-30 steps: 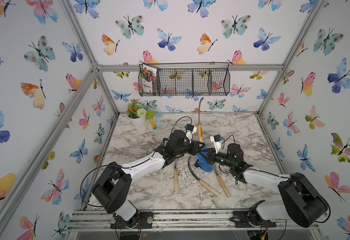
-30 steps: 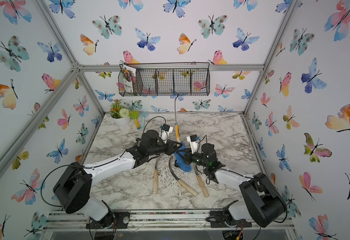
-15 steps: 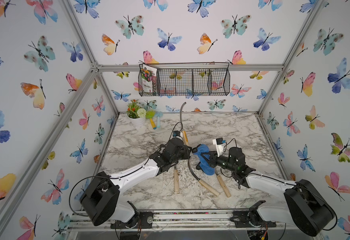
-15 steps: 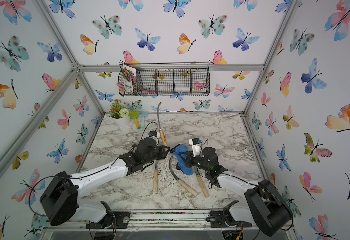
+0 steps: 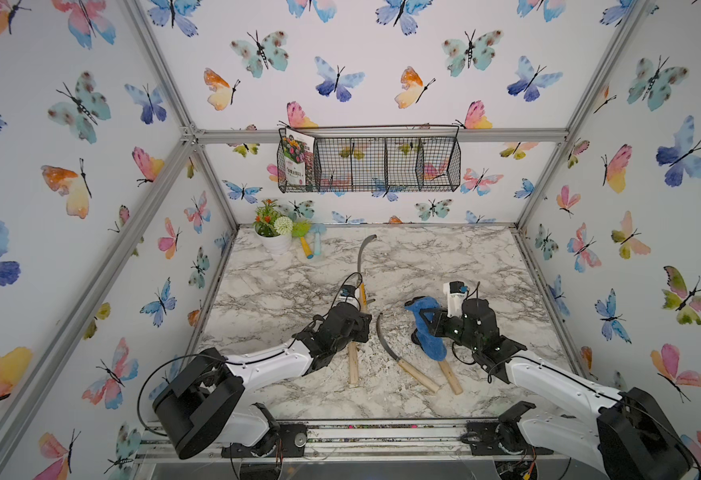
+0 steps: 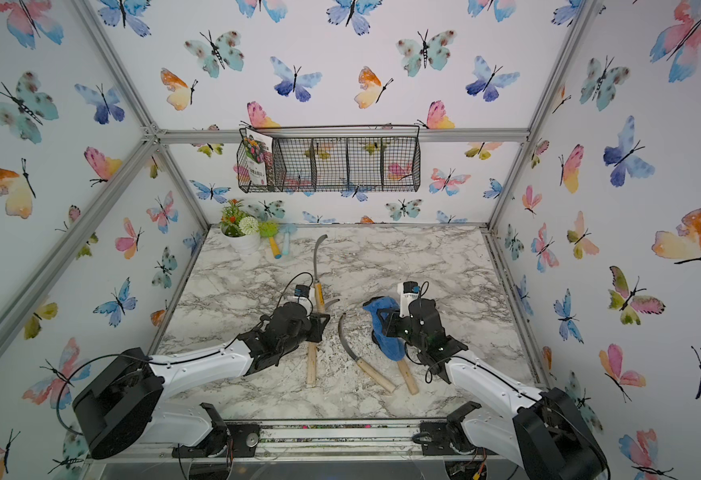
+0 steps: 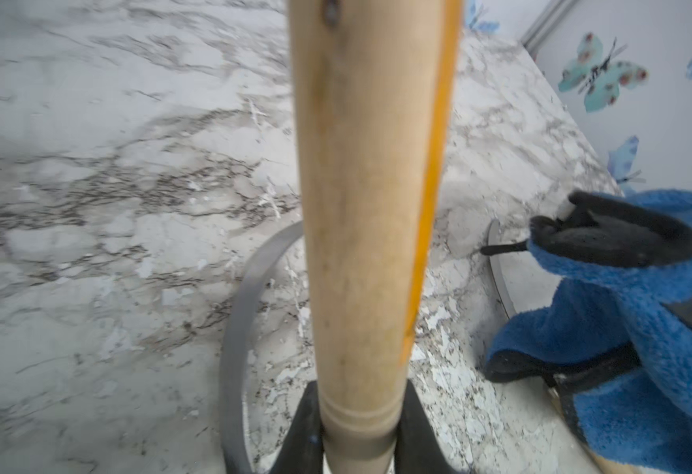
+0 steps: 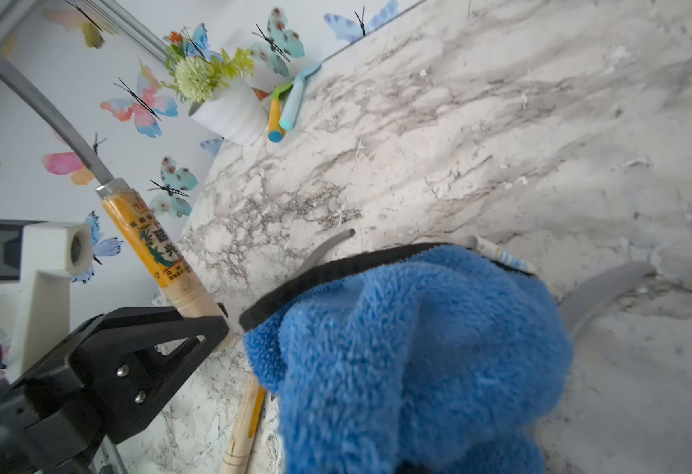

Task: Wipe small sickles with rags
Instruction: Wipe the small sickle.

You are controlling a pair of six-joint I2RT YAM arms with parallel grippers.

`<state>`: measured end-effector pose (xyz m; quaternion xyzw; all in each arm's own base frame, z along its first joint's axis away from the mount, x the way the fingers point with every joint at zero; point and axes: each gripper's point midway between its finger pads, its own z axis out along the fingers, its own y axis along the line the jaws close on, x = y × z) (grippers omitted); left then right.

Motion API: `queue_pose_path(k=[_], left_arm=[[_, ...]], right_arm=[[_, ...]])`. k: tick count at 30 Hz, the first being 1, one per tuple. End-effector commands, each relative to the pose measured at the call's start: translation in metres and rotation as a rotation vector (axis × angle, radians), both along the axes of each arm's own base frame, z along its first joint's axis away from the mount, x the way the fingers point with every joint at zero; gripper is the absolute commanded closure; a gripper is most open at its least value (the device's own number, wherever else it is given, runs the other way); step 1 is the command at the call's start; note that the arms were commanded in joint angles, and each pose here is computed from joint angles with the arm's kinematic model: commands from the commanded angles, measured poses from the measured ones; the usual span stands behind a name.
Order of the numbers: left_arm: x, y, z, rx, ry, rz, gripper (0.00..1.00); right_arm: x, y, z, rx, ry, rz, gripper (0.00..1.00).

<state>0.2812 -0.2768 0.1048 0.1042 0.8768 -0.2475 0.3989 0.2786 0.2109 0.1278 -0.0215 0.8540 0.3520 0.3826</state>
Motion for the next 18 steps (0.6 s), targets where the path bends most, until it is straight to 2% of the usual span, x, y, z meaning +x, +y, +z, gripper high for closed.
queue_pose_path(k=[1,4,8,14,18], left_arm=[[0.003,-0.033,0.029,-0.031,-0.127,-0.160,1.00],[0.000,-0.047,0.044,-0.057,-0.192,-0.243,1.00],[-0.023,-0.070,0.061,-0.128,-0.261,-0.453,1.00],[-0.021,-0.065,0.066,-0.132,-0.283,-0.425,1.00],[-0.020,-0.073,0.057,-0.120,-0.239,-0.447,1.00]], right_arm=[[-0.001,0.009,0.023,0.067,-0.054,0.040,0.98],[0.007,0.006,0.035,0.089,-0.108,0.002,0.98],[0.022,0.002,0.025,0.014,-0.057,-0.057,0.98],[0.036,0.024,0.005,0.037,-0.018,-0.007,0.98],[0.038,0.050,-0.005,0.068,0.015,0.073,0.98]])
